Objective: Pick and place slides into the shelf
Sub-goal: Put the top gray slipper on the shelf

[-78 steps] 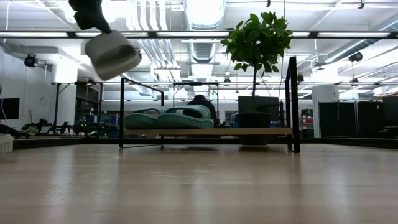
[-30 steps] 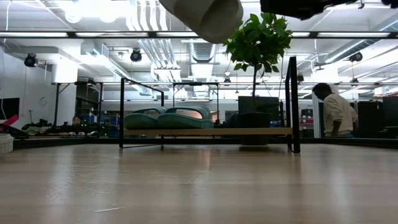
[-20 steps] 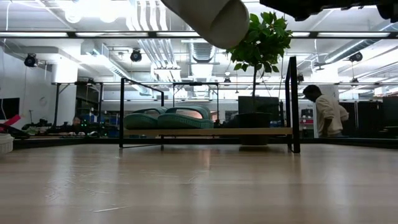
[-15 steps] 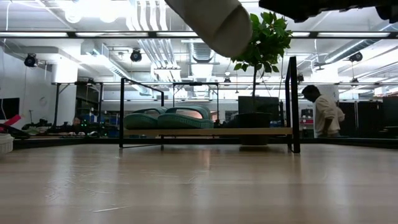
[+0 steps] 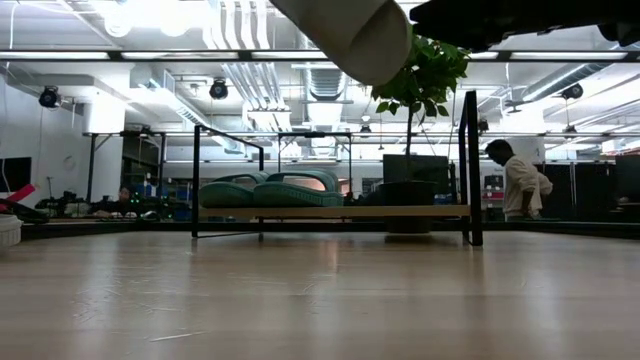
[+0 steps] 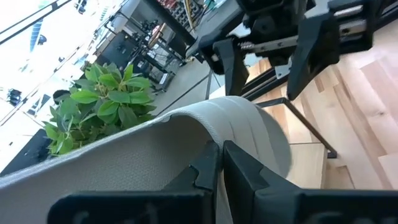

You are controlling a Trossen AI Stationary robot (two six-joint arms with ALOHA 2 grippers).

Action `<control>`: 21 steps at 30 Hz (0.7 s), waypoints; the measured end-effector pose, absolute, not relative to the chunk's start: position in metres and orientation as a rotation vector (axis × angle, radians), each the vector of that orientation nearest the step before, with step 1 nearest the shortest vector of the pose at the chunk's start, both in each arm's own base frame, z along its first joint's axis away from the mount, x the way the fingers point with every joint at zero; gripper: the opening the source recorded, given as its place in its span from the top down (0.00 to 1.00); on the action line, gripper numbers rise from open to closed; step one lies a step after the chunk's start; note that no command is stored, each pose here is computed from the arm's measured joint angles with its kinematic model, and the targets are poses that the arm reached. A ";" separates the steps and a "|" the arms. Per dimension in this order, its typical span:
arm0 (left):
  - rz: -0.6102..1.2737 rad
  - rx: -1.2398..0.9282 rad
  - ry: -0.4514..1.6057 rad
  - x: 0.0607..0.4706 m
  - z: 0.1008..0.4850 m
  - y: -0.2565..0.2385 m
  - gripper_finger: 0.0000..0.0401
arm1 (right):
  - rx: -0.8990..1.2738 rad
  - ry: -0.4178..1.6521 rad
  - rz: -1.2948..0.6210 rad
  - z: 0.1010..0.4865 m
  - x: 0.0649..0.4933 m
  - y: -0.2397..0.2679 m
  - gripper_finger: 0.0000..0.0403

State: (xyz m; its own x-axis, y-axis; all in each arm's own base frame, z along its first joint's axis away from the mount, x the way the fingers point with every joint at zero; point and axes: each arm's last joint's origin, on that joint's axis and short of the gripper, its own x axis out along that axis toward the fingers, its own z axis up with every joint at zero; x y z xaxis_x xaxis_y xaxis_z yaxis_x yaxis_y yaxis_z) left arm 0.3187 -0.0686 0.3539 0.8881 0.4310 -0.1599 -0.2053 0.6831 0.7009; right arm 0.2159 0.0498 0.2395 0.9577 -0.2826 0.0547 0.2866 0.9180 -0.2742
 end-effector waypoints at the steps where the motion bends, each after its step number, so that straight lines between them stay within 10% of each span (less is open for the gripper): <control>1: 0.363 0.735 0.322 0.318 0.354 -0.069 1.00 | -0.284 -0.013 -0.293 0.239 0.216 0.050 0.27; 21: 0.298 0.723 0.251 0.323 0.354 -0.080 1.00 | -0.254 -0.018 -0.287 0.239 0.218 0.043 0.29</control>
State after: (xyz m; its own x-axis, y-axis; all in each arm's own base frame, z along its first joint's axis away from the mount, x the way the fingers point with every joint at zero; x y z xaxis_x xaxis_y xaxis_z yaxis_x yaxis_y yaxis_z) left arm 0.3235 -0.0805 0.3544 0.9282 0.3515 -0.1219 -0.1799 0.7108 0.6800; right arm 0.2178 0.0427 0.2386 0.9592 -0.2776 0.0530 0.2820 0.9276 -0.2451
